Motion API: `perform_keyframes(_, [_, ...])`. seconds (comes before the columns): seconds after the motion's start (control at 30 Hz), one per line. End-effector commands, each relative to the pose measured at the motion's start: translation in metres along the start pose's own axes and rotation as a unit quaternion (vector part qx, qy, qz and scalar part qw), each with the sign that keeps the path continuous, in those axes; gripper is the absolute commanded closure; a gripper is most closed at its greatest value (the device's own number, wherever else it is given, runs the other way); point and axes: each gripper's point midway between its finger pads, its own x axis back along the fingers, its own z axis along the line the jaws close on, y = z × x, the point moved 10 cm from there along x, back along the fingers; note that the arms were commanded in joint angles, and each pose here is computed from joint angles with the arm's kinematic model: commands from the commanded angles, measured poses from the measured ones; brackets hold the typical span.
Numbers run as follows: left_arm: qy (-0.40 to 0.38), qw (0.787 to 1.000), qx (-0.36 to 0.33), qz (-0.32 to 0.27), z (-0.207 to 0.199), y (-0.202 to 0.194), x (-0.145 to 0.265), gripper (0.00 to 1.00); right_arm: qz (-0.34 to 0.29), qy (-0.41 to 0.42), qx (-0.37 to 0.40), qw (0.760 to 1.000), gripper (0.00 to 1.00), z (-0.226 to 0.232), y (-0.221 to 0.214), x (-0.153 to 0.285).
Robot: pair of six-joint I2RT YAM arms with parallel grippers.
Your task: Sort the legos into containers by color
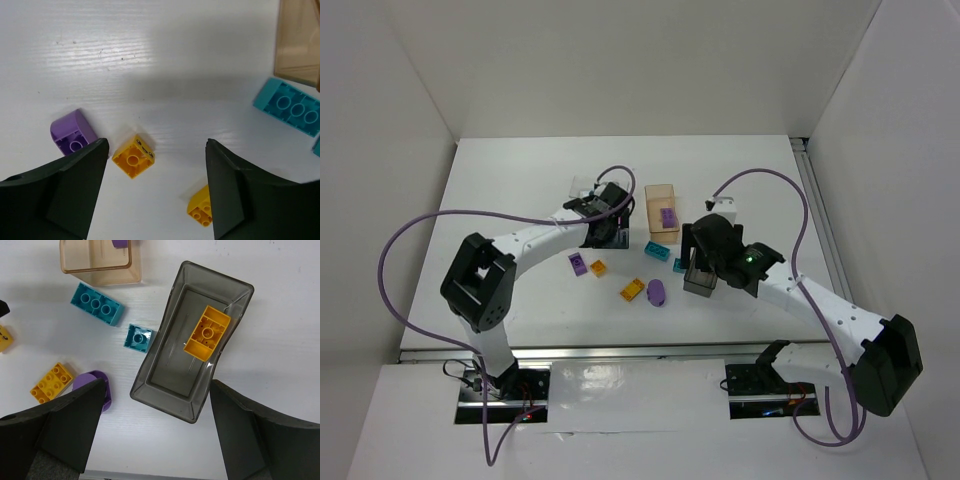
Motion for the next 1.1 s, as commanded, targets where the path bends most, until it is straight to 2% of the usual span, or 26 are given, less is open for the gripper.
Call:
perform_keyframes(0.0, [0.009, 1.000, -0.003, 0.009, 0.004, -0.001, 0.011, 0.14, -0.021, -0.002, -0.002, 1.000, 0.08, 0.001, 0.011, 0.011])
perform_keyframes(0.07, [0.029, 0.999, 0.018, 0.016, 0.007, -0.006, 0.010, 0.17, -0.018, 0.001, -0.002, 1.000, 0.08, 0.001, 0.008, 0.009])
perform_keyframes(0.17, [0.055, 0.993, 0.098, 0.025, 0.008, -0.017, 0.017, 0.18, -0.012, 0.003, 0.000, 1.000, 0.08, 0.002, 0.006, 0.007])
perform_keyframes(0.2, [0.052, 0.988, 0.144, 0.021, 0.005, -0.020, 0.022, 0.18, -0.012, 0.003, 0.000, 1.000, 0.08, 0.002, 0.006, 0.007])
perform_keyframes(0.33, [0.064, 0.975, 0.213, 0.025, -0.004, -0.033, 0.028, 0.16, -0.009, 0.007, 0.000, 1.000, 0.08, 0.004, 0.006, 0.005])
perform_keyframes(0.4, [0.085, 0.964, 0.249, 0.029, -0.007, -0.034, 0.021, 0.18, -0.013, 0.009, -0.002, 1.000, 0.08, 0.005, 0.009, 0.006])
perform_keyframes(0.63, [0.164, 0.948, 0.264, 0.064, -0.017, -0.040, -0.012, 0.19, -0.009, 0.007, 0.000, 1.000, 0.08, 0.004, 0.008, 0.007])
perform_keyframes(0.87, [0.166, 0.948, 0.265, 0.064, -0.011, -0.043, -0.020, 0.19, -0.006, 0.005, 0.002, 1.000, 0.08, 0.003, 0.007, 0.007])
perform_keyframes(1.0, [0.133, 0.953, 0.266, 0.053, -0.004, -0.039, -0.025, 0.19, -0.006, 0.005, 0.002, 1.000, 0.08, 0.003, 0.005, 0.005])
perform_keyframes(1.07, [0.130, 0.955, 0.260, 0.059, -0.001, -0.040, -0.027, 0.25, 0.000, 0.006, 0.004, 1.000, 0.08, 0.004, 0.004, 0.004])
